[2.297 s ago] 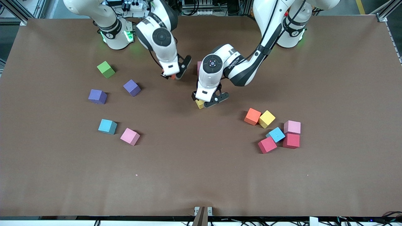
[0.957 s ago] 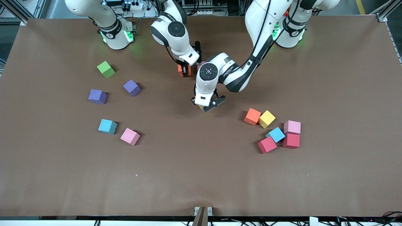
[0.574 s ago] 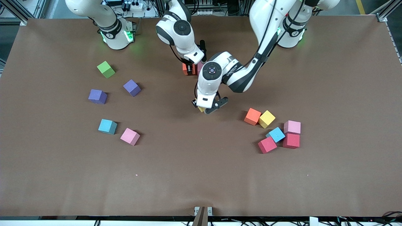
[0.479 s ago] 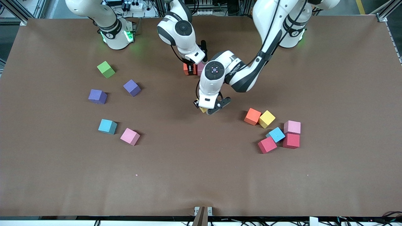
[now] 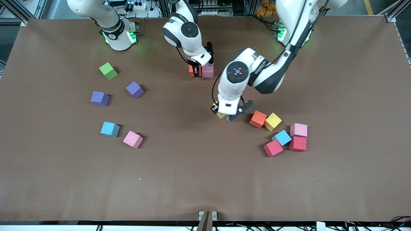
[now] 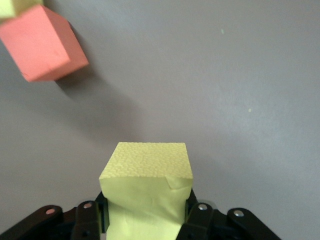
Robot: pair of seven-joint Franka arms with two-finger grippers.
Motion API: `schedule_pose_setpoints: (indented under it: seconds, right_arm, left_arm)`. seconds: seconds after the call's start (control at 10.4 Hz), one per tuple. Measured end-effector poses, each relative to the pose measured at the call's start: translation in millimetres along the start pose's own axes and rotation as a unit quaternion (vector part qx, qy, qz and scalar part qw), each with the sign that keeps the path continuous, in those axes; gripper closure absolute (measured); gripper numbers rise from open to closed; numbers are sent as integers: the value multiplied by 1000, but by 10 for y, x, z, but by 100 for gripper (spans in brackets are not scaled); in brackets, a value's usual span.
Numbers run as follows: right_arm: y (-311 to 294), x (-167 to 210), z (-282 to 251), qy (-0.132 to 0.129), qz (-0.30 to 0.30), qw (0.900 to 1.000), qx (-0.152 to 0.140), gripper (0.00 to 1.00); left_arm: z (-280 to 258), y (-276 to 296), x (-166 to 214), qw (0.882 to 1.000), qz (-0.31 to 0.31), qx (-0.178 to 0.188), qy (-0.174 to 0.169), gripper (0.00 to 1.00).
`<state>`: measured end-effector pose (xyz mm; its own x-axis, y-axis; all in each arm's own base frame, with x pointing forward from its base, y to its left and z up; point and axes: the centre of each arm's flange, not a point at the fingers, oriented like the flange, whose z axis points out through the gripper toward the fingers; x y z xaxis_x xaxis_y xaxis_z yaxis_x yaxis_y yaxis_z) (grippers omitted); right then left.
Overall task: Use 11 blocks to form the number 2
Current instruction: 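Place the yellow cube with the left gripper while the right gripper withdraws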
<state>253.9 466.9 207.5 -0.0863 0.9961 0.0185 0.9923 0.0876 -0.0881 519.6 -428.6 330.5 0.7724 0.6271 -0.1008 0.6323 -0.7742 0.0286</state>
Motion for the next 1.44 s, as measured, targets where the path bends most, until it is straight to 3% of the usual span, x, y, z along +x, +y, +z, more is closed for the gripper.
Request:
schedule_pose_setpoints:
  seconds: [0.38,0.67,0.77,0.96,1.05,1.44]
  right_arm:
    - [-2,-8,75,-4,1,1000,3,41]
    - [0,-11,115,-6,2,1000,3,40]
    - [1,-9,113,-5,2,1000,3,34]
    - [4,-5,108,-5,3,1000,2,6]
    - [11,8,91,-3,4,1000,1,0]
    - [19,64,-255,-4,22,1000,8,0]
  left_arm:
    - [-161,-227,516,999,-45,6,-5,45]
    - [114,-453,529,998,-53,38,-14,45]
    - [202,-536,540,997,-60,46,-20,45]
    - [298,-640,559,996,-72,49,-30,45]
    - [293,-677,549,996,-74,49,-31,45]
    - [310,-1020,466,992,-112,43,-39,45]
